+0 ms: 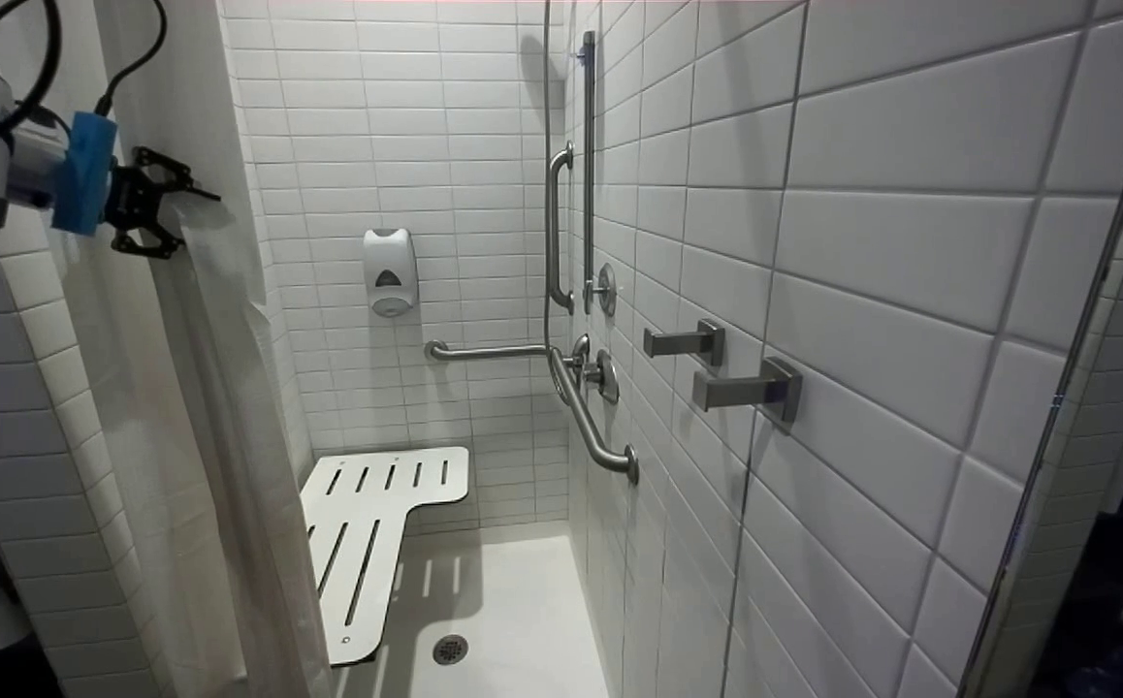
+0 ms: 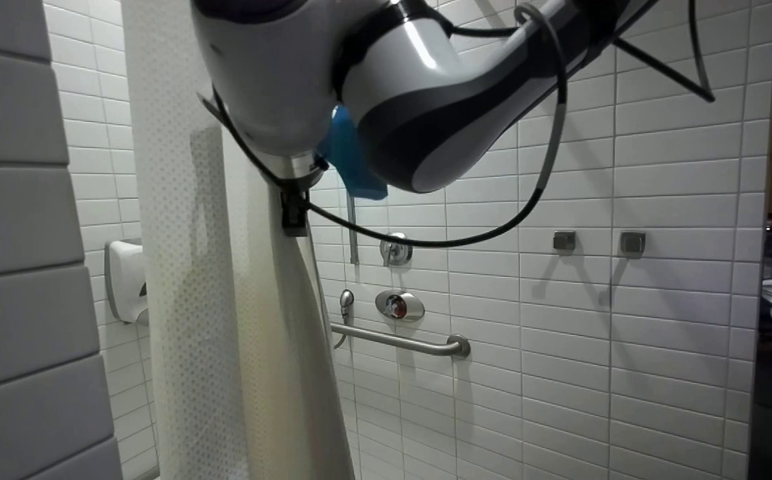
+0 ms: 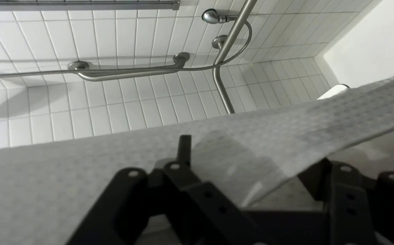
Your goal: Open the shower
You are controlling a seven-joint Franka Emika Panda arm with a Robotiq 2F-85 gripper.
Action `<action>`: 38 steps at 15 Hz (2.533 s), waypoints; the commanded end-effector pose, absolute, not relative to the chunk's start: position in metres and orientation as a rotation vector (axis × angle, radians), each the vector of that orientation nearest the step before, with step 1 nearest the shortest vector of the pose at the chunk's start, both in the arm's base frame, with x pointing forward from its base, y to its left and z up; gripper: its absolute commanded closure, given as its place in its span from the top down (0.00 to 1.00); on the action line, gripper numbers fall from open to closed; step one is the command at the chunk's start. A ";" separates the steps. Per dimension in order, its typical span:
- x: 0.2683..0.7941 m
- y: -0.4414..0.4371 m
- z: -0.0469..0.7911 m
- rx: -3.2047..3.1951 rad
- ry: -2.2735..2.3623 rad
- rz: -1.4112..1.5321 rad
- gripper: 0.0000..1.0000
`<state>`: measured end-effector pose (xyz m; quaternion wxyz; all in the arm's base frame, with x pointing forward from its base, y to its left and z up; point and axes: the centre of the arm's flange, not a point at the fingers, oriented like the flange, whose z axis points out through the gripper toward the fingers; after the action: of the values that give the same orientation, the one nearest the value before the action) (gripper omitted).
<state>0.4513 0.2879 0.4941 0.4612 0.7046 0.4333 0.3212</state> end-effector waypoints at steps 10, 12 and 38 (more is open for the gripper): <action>0.382 0.109 0.604 1.872 0.684 1.113 1.00; 0.391 0.086 0.617 1.956 0.579 1.134 1.00; 0.571 -0.048 0.657 2.924 0.086 1.130 1.00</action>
<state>0.5438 -0.0404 0.6453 0.0207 0.9292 0.0175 0.3687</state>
